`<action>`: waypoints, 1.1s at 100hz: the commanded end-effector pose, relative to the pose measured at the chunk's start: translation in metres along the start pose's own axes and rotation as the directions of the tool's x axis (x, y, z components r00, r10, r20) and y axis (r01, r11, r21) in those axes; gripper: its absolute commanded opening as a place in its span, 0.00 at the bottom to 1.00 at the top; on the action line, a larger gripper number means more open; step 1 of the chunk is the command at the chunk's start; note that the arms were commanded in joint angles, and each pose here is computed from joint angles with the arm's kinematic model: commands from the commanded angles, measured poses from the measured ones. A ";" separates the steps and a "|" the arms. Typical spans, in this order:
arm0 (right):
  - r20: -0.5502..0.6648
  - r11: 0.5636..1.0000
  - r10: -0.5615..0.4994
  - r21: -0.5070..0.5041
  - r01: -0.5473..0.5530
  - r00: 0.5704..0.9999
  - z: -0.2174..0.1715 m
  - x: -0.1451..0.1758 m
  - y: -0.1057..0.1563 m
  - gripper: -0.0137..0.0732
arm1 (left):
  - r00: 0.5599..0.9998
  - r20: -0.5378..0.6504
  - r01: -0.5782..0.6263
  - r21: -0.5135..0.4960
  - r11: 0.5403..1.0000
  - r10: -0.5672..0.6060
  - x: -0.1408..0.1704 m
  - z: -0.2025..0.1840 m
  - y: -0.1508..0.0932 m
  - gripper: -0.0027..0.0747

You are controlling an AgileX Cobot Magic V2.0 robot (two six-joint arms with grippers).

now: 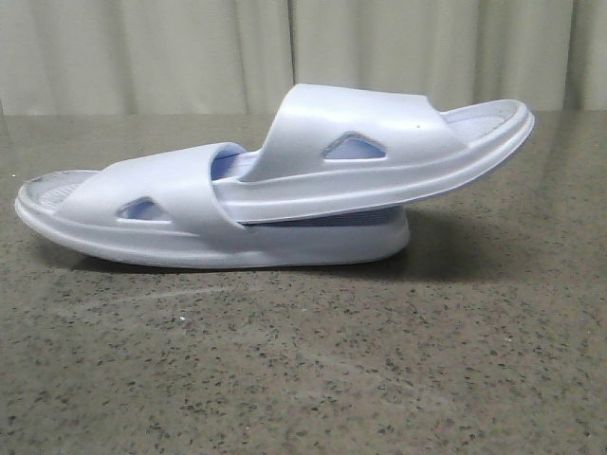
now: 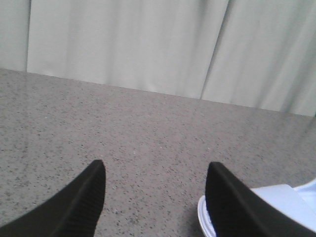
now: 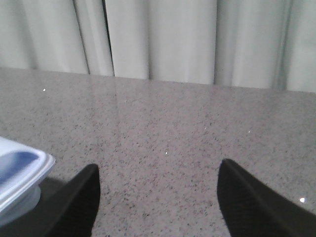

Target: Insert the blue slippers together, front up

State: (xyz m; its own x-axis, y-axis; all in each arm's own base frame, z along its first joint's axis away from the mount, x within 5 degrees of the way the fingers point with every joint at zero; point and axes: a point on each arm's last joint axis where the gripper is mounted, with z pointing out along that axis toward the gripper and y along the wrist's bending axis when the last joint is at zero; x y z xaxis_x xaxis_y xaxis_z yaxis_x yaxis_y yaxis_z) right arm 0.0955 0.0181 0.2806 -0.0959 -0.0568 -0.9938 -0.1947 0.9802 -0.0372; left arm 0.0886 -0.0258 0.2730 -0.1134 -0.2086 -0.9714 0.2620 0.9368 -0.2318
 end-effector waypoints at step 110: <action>0.122 1.000 -0.027 0.005 0.026 0.992 -0.002 -0.018 0.000 0.03 | 1.000 0.027 0.003 0.005 1.000 -0.003 -0.008 -0.001 -0.002 0.06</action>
State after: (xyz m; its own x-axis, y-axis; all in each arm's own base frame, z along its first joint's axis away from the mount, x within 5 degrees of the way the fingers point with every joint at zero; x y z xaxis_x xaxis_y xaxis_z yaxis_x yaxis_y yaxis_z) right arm 0.0952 0.0219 0.2847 -0.0454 -0.0535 -0.9975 -0.2278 0.9728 -0.0418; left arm 0.0881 -0.0260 0.2724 -0.1129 -0.2019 -0.9729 0.2653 0.9375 -0.2254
